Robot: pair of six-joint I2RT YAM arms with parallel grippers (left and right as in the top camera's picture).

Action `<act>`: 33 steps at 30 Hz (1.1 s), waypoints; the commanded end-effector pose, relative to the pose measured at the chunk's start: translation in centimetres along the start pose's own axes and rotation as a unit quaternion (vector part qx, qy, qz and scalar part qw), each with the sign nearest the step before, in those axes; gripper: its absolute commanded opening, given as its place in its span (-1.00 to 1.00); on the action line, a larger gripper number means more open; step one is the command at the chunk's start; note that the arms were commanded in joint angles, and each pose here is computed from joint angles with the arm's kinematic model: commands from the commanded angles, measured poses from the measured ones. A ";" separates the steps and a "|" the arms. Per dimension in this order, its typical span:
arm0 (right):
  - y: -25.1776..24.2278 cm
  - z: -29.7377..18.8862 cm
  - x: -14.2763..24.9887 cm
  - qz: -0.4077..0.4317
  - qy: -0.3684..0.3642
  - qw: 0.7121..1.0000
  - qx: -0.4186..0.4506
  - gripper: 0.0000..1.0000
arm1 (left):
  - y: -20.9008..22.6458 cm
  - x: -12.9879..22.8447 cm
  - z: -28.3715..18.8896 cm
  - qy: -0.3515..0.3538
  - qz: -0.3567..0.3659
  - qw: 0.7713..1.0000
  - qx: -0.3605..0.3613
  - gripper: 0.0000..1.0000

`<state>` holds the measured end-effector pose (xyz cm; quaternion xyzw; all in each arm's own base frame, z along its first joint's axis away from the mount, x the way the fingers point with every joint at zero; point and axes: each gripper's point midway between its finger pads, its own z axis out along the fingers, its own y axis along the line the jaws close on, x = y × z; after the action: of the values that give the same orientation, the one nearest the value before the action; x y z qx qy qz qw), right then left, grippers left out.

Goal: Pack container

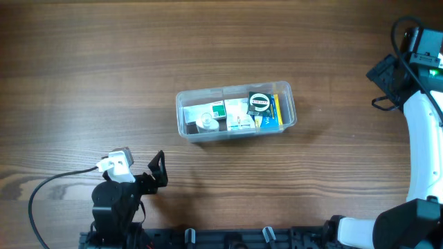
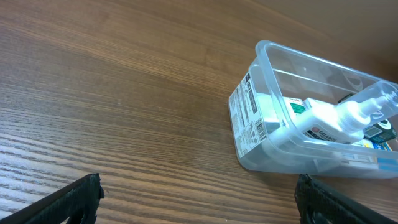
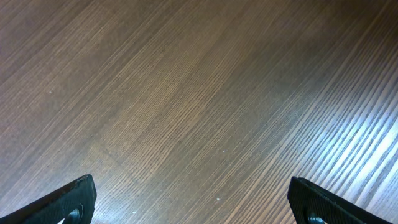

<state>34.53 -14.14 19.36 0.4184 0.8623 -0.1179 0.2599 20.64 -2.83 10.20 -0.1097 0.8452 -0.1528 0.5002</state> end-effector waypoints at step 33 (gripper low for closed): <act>0.7 -9.5 17.8 -0.280 -0.244 0.844 -0.387 0.99 | -0.1 0.0 0.0 -0.004 0.001 1.000 0.007 1.00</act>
<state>23.10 0.80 20.12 -0.0032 0.8370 0.0271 0.5466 20.63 -2.86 10.19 -0.1091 0.8448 -0.1537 0.5008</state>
